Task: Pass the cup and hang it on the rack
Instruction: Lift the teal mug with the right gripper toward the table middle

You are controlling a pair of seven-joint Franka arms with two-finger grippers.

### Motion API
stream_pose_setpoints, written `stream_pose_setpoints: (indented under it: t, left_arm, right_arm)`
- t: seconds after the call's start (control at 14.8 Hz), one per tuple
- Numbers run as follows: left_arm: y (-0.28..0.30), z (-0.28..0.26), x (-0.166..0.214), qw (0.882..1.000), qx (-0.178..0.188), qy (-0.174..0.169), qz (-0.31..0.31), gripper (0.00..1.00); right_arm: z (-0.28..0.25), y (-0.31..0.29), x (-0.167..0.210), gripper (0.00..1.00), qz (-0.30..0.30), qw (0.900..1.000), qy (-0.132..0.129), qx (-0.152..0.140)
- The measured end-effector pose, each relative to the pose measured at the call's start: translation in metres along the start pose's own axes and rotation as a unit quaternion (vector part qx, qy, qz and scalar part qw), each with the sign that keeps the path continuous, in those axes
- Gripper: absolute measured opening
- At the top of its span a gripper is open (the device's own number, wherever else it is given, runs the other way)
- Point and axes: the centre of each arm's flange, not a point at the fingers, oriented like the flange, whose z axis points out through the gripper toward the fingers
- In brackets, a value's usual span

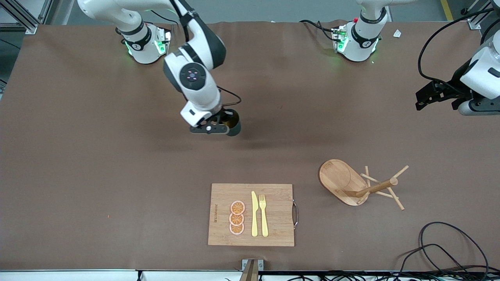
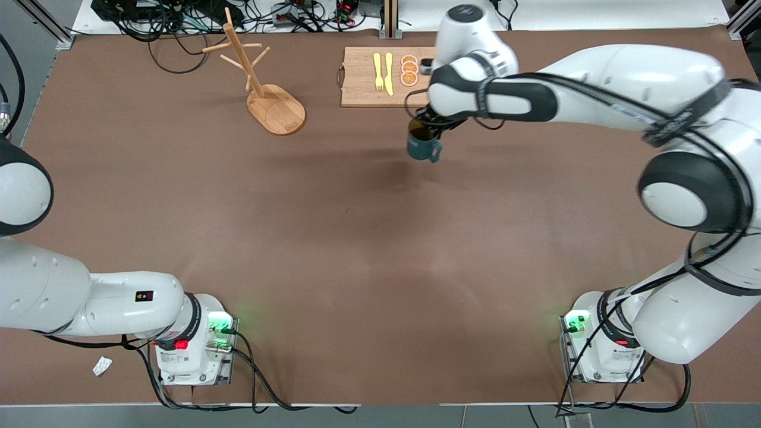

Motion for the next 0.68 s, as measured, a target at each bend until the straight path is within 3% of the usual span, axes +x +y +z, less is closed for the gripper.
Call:
stream_pose_setpoints:
  t: [0.2,0.54,0.68]
  left_arm:
    - [-0.003,0.004,0.002,0.998,-0.001,-0.003,0.06,1.0]
    - [-0.004,0.017,0.008,0.998,-0.003,-0.015,0.067,1.0]
    - [-0.002,0.021,0.01,0.997,-0.02,-0.018,0.066,1.0]
  right_arm:
    - [0.026,-0.038,-0.005,0.04,0.002,1.0,0.0,-0.005]
    - [0.051,-0.067,-0.015,0.04,0.018,1.0,0.011,0.001]
    - [0.061,-0.074,-0.02,0.04,0.016,1.0,0.014,0.002]
